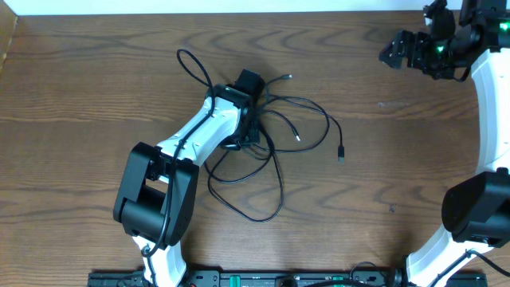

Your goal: Untangle cables

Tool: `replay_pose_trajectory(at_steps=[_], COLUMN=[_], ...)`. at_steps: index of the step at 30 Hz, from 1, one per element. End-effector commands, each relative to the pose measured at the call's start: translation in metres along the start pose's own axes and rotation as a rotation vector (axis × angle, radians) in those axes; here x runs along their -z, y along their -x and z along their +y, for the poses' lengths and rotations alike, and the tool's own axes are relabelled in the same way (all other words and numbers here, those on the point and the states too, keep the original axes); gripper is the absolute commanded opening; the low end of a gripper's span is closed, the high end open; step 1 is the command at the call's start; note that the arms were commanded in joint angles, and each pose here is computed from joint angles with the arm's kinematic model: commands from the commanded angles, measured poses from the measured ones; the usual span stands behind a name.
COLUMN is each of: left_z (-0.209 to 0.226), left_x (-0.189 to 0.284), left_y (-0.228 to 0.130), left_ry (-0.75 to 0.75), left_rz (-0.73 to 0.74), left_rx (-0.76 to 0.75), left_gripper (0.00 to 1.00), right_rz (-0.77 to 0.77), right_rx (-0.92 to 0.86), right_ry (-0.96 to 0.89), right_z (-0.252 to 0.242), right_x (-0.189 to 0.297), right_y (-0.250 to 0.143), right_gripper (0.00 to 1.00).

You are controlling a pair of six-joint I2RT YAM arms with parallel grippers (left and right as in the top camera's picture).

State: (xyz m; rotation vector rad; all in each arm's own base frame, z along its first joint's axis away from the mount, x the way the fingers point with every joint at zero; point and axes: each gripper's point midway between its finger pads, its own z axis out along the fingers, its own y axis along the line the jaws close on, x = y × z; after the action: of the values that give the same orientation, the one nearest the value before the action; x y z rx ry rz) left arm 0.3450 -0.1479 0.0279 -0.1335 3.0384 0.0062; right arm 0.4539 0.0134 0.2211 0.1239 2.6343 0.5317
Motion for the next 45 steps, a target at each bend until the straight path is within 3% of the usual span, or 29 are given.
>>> replay_pose_trajectory(at_steps=[1, 6, 13, 18, 22, 26, 33, 45], left_z=[0.001, -0.004, -0.023, -0.034, -0.043, -0.044, -0.034, -0.048], left_x=[-0.004, 0.014, 0.138, 0.219, 0.257, 0.281, 0.292, 0.316], left_y=[0.005, 0.019, 0.065, 0.066, 0.058, 0.056, 0.065, 0.067], left_ry=[0.017, -0.01, -0.224, -0.431, -0.545, -0.612, -0.694, -0.861], left_rz=[-0.021, -0.07, -0.36, -0.528, -0.593, -0.64, -0.636, -0.63], left_rx=[0.008, -0.025, -0.032, -0.047, -0.081, -0.076, 0.018, 0.016], left_gripper=[0.07, 0.07, 0.08, 0.07, 0.07, 0.07, 0.07, 0.08], right_rz=[0.022, 0.038, 0.07, 0.094, 0.097, 0.095, 0.082, 0.129], right_rx=[0.036, 0.07, 0.135, 0.2, 0.259, 0.301, 0.431, 0.401], right_ry=[0.013, 0.038, 0.084, 0.174, 0.259, 0.335, 0.632, 0.672], right_z=[0.012, 0.031, 0.066, 0.107, 0.141, 0.167, 0.216, 0.248], right_x=[-0.009, -0.014, -0.024, -0.031, -0.034, -0.035, -0.013, -0.029], right_y=[-0.005, -0.01, -0.021, -0.032, -0.039, -0.044, -0.053, -0.066], right_gripper=[0.99, 0.91, 0.82, 0.77, 0.73, 0.7, 0.69, 0.72])
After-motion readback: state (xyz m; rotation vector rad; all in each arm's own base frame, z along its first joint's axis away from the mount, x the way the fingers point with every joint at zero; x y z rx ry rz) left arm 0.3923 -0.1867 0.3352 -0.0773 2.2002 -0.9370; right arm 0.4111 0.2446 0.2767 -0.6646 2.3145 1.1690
